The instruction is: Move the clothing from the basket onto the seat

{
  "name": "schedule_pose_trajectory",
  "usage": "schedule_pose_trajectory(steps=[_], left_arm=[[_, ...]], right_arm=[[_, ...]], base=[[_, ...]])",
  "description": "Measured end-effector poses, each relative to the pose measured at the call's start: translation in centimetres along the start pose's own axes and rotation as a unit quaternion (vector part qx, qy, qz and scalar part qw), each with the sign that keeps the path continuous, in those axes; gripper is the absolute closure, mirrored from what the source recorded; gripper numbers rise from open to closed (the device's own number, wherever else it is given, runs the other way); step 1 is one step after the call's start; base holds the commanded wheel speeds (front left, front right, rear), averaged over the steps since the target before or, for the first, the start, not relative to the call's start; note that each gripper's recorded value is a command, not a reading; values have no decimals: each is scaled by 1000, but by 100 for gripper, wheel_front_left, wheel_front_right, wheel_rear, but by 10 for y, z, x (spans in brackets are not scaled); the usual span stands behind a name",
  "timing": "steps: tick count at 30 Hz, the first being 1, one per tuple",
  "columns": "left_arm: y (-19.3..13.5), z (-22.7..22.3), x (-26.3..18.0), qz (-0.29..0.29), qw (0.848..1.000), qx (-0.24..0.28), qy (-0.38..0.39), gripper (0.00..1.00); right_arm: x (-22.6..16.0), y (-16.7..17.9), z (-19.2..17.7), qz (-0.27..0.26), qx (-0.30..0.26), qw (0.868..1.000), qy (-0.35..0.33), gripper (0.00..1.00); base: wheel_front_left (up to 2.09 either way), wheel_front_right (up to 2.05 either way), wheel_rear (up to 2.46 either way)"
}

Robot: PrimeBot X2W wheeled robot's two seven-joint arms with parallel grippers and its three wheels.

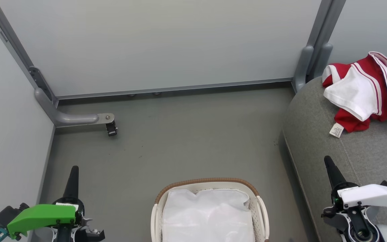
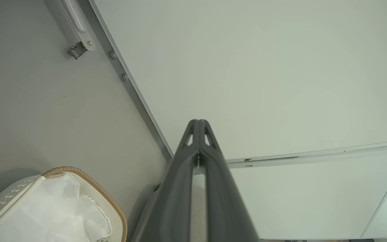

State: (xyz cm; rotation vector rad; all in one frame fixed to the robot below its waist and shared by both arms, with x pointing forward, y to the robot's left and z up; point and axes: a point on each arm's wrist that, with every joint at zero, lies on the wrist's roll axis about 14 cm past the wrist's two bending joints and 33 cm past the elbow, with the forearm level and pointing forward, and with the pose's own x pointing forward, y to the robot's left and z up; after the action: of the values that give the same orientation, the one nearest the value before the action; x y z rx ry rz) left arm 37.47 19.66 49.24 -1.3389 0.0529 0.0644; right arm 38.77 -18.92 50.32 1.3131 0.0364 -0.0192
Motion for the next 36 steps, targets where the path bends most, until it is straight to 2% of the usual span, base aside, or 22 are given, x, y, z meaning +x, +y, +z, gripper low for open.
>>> schedule_pose_trajectory(steps=[36], left_arm=[[-19,7,9,-37,993,-116,5,100]], right_arm=[[-2,8,12,21,128,992,-5,100]], base=[[0,0,0]])
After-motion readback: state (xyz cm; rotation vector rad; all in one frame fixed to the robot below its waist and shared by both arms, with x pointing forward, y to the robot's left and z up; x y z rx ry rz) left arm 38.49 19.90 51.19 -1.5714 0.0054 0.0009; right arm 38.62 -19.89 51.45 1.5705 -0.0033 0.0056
